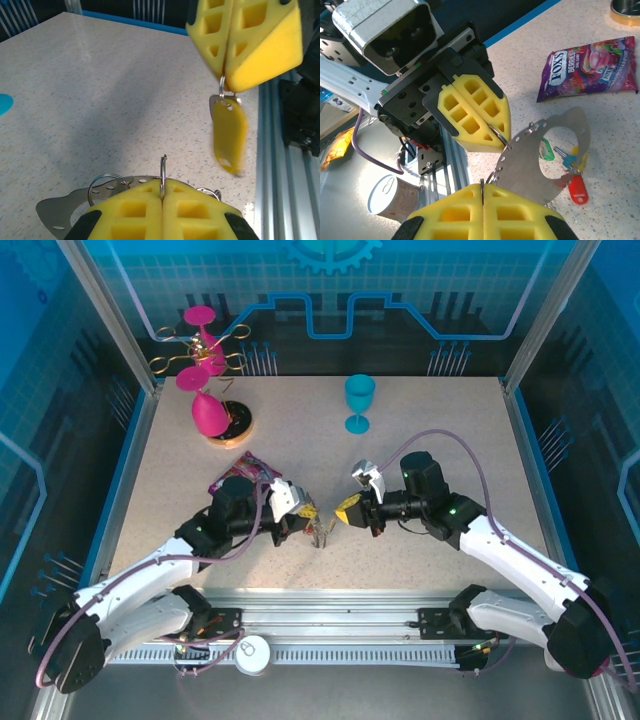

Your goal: Put the keys on the keyring

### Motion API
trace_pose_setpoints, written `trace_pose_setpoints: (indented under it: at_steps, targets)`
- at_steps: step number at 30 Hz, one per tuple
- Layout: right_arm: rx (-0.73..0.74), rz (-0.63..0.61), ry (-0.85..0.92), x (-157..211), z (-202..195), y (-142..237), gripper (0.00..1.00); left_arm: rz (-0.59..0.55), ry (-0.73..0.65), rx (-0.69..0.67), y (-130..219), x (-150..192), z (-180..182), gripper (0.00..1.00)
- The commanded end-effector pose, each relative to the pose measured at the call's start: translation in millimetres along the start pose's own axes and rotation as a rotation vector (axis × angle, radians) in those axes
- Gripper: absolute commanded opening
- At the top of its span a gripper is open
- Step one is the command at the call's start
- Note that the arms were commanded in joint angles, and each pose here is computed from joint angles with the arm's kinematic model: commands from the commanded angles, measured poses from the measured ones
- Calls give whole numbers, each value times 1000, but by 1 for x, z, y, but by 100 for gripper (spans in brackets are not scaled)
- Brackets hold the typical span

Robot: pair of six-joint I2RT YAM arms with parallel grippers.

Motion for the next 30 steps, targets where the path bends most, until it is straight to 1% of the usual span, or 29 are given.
trace_pose_setpoints:
  at_steps: [1,6,15,20,24,25,30]
  targets:
    - [-26,6,44,-8,3,0,0,-112,-54,57,1,-25,-4,0]
    - [-23,32,58,-12,6,-8,0,-107,-62,74,1,-25,-6,0]
    - [-37,37,82,-19,11,-17,0,-95,-73,76,0,-24,-7,0]
    - [-38,39,78,-19,9,-22,0,-85,-74,80,0,-24,-8,0]
    - [-12,45,62,-17,4,-25,0,-83,-79,83,0,-24,-8,0]
    - [-11,26,78,-27,7,-23,0,-82,-79,84,0,-24,-9,0]
    - [-20,19,75,-28,7,-25,0,-71,-79,87,0,-23,-9,0]
Point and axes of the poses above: each hand's point on the last joint's axis, 136 mm out from that joint toward the fingers, its own y axis back along the fingers, its own z axis along the line the jaws close on, x = y × z, the point moved 10 cm from there along y, back along the fingers, and after that the axes turned 4 degrees about -y, right-handed, at the moved point
